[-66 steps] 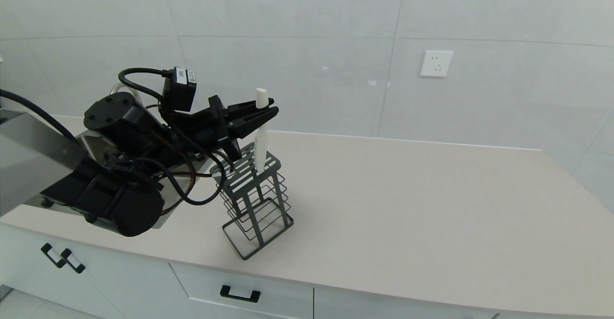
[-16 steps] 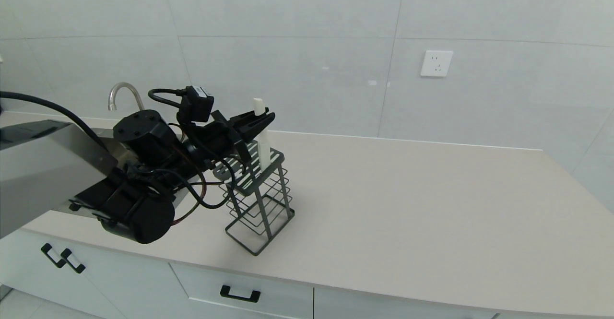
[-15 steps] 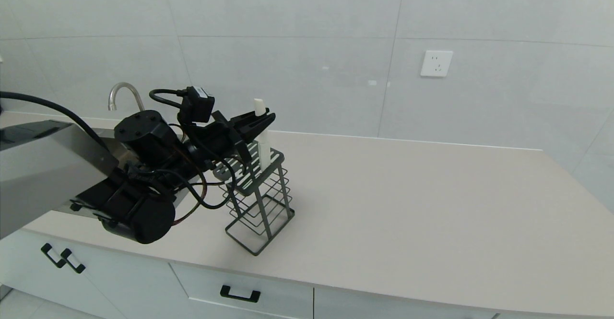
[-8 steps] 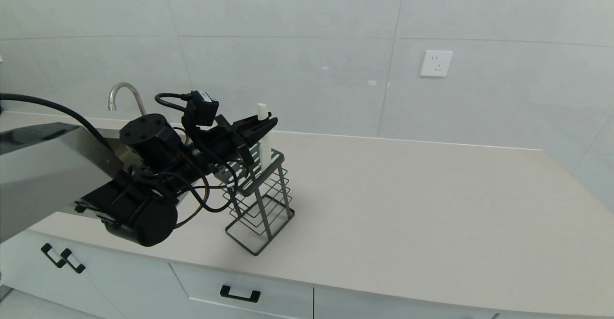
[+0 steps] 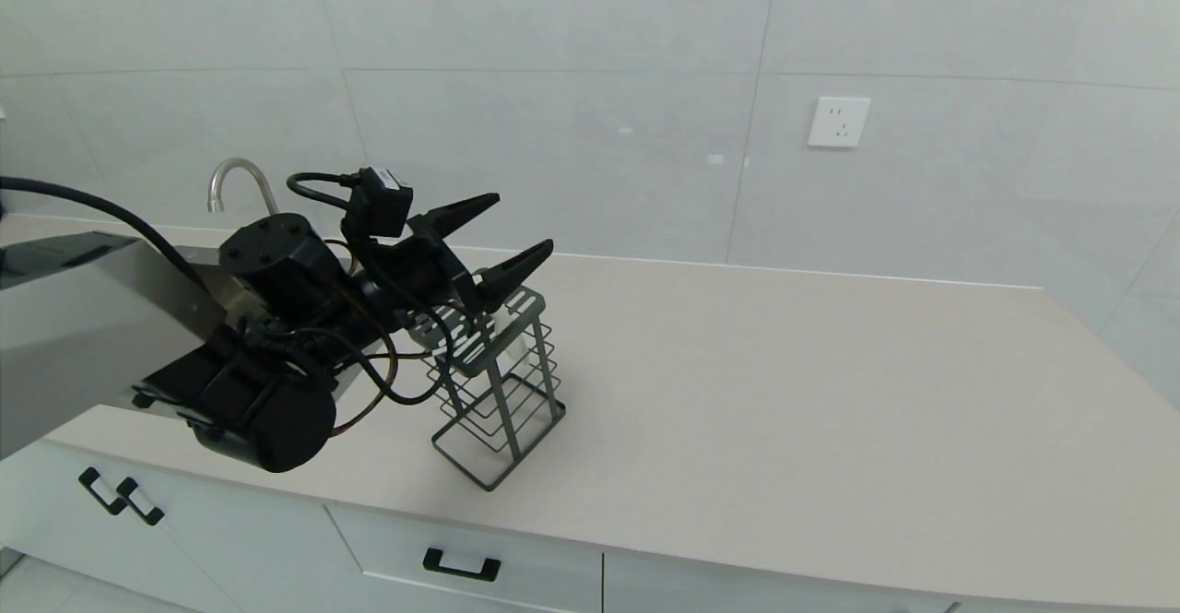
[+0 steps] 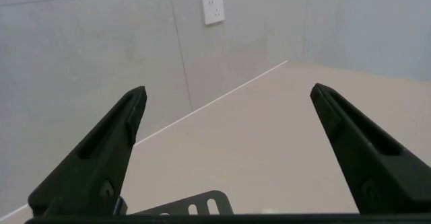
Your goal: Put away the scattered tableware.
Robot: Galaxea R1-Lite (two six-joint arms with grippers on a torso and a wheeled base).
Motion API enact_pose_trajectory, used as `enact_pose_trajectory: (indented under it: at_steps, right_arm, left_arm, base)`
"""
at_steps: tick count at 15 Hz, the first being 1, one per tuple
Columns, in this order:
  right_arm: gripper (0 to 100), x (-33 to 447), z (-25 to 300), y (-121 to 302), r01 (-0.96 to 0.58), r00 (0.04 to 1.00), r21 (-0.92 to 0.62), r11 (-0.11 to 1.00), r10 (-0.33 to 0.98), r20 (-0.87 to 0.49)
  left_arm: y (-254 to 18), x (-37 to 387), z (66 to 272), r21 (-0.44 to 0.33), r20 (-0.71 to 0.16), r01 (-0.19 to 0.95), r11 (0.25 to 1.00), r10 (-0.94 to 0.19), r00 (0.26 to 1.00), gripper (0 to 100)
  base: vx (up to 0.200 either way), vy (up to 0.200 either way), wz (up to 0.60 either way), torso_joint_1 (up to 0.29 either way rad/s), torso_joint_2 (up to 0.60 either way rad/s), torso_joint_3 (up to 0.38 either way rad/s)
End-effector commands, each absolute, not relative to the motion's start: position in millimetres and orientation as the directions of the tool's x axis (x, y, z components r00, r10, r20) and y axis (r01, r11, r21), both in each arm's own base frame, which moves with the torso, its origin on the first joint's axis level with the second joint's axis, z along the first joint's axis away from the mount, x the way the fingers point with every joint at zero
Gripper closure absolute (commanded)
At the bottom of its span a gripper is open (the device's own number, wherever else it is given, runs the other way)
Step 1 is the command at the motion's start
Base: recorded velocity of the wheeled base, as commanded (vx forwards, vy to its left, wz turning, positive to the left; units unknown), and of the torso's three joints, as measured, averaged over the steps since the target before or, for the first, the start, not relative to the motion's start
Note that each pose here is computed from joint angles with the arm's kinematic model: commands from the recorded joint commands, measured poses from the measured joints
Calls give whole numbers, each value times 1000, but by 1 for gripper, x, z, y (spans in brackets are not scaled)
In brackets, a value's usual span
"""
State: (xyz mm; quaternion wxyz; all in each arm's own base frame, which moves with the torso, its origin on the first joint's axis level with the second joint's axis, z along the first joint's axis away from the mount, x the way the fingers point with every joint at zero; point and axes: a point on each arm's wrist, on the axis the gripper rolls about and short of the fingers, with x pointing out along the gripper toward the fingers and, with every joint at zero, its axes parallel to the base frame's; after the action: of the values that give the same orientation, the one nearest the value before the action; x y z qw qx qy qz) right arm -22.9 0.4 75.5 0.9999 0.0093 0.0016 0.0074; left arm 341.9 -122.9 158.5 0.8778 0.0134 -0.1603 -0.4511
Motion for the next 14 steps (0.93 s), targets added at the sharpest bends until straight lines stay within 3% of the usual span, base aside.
enact_pose_trajectory:
  at_steps: [1, 5, 7, 10, 14]
  right_arm:
    - [0, -23, 75, 0, -15, 1000, 18, 1000, 15, -5]
    - [0, -23, 75, 0, -15, 1000, 18, 1000, 15, -5]
    - [0, -23, 75, 0, -15, 1000, 18, 1000, 15, -5]
    - [0, -23, 75, 0, -15, 1000, 18, 1000, 15, -5]
    - [0, -23, 75, 0, -15, 1000, 18, 1000, 15, -5]
  left_arm:
    - [-117, 328, 187, 214, 328, 771, 600, -788, 522, 0]
    - [-93, 259, 245, 296, 434, 728, 618, -766, 474, 0]
    - [-64, 170, 266, 339, 504, 699, 630, -749, 430, 0]
    - [-26, 72, 245, 388, 562, 593, 705, -691, 455, 0]
    - [-16, 19, 202, 364, 520, 584, 726, -678, 519, 0]
  base:
    - [0, 0, 0, 0, 0, 0]
    - [0, 0, 0, 0, 0, 0]
    - [0, 0, 0, 0, 0, 0]
    - [0, 0, 0, 0, 0, 0]
    - [0, 0, 0, 0, 0, 0]
